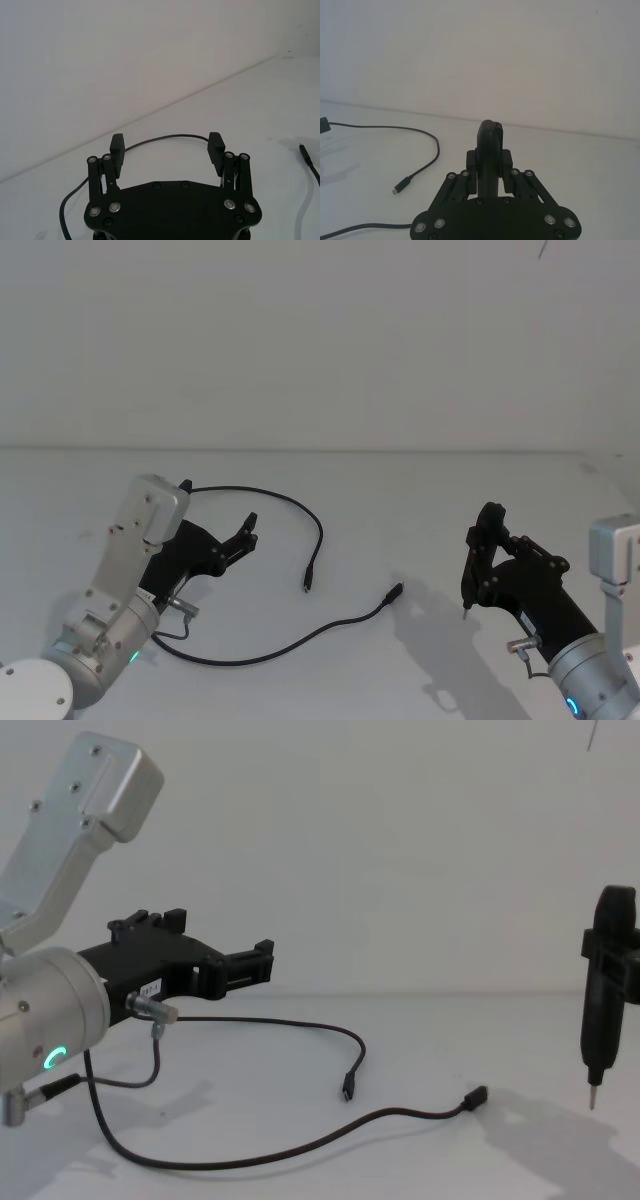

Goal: Pick up the data cable with the one hand.

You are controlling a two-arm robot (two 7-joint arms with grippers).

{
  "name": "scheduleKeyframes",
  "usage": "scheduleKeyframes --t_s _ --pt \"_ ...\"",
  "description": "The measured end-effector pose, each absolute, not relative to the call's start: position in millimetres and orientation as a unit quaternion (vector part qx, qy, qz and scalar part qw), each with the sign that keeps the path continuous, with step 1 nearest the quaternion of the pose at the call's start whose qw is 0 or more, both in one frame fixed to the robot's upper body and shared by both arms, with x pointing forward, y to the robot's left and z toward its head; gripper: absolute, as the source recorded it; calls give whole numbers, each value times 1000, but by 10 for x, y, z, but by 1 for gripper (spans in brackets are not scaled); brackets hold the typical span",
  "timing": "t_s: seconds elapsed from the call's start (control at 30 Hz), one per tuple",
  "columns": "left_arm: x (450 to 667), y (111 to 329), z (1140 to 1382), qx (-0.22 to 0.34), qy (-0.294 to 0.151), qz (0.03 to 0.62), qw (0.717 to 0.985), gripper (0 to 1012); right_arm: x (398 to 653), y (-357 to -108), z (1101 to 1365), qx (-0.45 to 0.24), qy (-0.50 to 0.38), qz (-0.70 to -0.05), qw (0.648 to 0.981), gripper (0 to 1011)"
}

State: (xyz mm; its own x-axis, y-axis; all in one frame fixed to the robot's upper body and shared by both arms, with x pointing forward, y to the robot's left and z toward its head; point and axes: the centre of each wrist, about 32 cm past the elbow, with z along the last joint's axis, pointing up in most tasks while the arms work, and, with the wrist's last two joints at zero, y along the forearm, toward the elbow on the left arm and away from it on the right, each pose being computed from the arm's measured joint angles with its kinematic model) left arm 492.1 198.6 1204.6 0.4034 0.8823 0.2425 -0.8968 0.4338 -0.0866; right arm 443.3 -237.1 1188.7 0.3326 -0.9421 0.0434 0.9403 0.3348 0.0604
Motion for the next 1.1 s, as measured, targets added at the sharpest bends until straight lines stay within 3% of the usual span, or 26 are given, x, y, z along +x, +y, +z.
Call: scheduleKeyframes --t_s 1.1 --pt "4920 1984 12044 29 -126 531 837 1001 4433 -2371 11887 12 -35 -577 816 279"
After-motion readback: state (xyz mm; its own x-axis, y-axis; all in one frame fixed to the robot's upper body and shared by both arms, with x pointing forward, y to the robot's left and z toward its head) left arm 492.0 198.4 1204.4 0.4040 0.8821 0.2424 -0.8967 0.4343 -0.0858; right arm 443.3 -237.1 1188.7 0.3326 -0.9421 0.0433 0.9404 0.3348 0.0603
